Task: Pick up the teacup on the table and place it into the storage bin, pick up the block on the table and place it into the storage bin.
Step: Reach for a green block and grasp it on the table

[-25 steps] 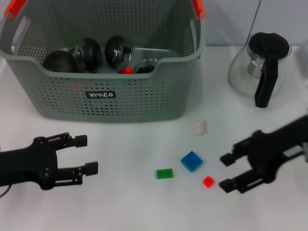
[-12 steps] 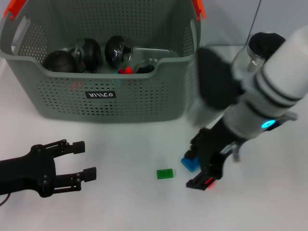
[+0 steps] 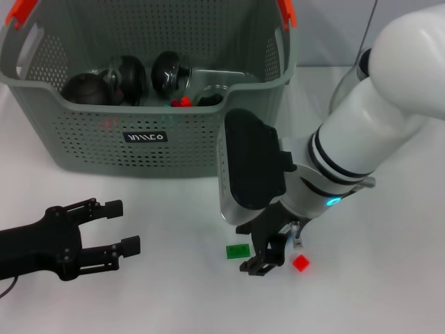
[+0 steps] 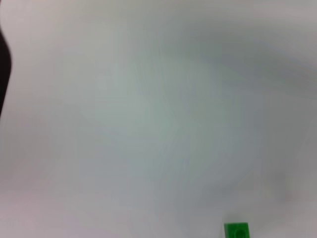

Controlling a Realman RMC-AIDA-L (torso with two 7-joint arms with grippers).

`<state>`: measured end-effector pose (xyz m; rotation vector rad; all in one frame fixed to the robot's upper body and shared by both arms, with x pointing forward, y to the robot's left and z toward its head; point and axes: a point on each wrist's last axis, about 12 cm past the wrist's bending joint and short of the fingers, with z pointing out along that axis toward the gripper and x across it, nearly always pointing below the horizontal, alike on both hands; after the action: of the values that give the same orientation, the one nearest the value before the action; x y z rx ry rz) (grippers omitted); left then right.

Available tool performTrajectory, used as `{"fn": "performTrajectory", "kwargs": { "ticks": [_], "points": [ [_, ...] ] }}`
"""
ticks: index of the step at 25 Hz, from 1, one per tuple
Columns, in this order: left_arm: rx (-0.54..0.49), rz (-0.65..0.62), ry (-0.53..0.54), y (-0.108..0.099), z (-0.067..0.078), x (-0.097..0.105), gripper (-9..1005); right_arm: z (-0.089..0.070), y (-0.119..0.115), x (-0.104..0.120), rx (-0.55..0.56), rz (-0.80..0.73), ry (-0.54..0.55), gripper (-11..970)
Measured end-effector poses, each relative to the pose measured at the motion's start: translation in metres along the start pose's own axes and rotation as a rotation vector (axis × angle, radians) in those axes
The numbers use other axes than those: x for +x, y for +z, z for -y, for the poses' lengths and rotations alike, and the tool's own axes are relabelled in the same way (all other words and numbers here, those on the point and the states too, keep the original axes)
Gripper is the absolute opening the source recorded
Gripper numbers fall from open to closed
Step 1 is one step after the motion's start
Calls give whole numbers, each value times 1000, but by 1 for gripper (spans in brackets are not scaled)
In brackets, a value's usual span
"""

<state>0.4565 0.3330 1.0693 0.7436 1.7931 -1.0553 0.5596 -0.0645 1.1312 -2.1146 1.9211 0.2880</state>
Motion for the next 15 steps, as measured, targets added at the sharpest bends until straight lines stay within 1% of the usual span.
{"fn": "performTrajectory", "kwargs": {
  "ticks": [7, 15],
  "points": [
    [1, 0, 1, 1, 0, 1, 848, 9, 21, 1, -42, 0, 69, 636],
    [-4, -1, -2, 1, 0, 1, 848, 12, 25, 3, -29, 16, 96, 576]
  ]
}}
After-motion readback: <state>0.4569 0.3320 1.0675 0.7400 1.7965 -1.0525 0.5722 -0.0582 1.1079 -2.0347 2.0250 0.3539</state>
